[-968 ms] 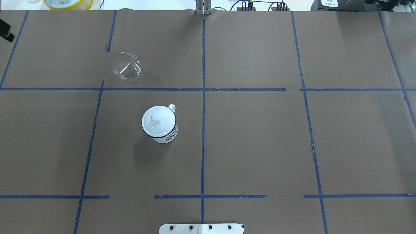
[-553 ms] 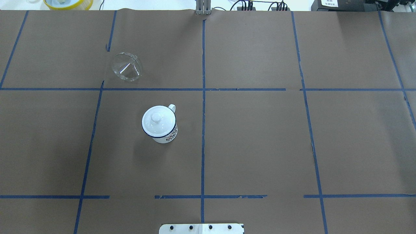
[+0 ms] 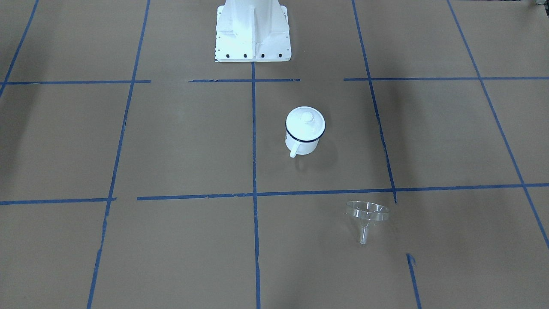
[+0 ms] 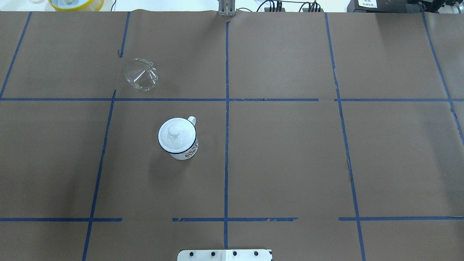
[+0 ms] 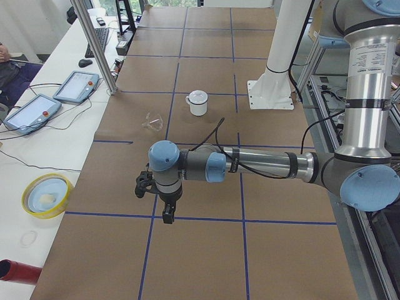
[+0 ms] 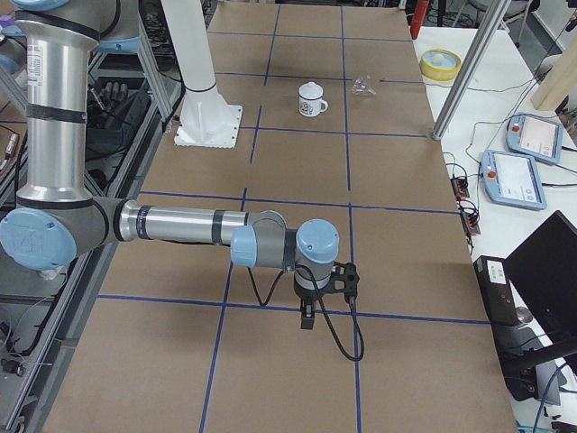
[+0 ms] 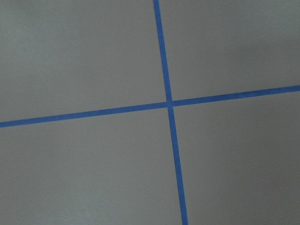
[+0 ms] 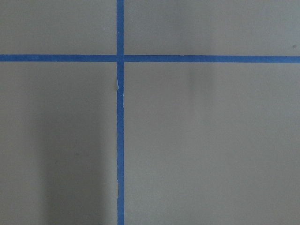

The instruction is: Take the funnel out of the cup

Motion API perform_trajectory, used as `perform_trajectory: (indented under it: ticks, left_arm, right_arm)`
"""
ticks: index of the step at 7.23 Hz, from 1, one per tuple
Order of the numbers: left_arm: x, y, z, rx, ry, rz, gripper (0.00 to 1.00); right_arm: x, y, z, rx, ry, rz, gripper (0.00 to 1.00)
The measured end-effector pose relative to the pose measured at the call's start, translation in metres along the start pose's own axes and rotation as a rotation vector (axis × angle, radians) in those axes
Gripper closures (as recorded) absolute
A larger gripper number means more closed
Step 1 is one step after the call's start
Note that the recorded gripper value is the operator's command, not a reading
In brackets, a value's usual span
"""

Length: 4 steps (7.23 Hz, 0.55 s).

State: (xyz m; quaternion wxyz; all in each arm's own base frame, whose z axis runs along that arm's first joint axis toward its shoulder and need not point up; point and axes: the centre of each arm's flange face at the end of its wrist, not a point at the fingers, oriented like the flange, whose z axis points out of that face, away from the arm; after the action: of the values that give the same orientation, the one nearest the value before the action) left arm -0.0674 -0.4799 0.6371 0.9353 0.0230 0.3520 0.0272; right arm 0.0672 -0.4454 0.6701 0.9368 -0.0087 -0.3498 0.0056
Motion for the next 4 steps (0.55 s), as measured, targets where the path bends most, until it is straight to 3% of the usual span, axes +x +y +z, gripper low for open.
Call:
perform_trajectory:
  ticks: [4]
  left_arm:
    - [-0.0062,0.0086,0.0021,-0.009,0.000,-0.017,0.00]
  right_arm:
    - [0.0000,0.0000,0.0000,0.000,0.000,0.000,0.00]
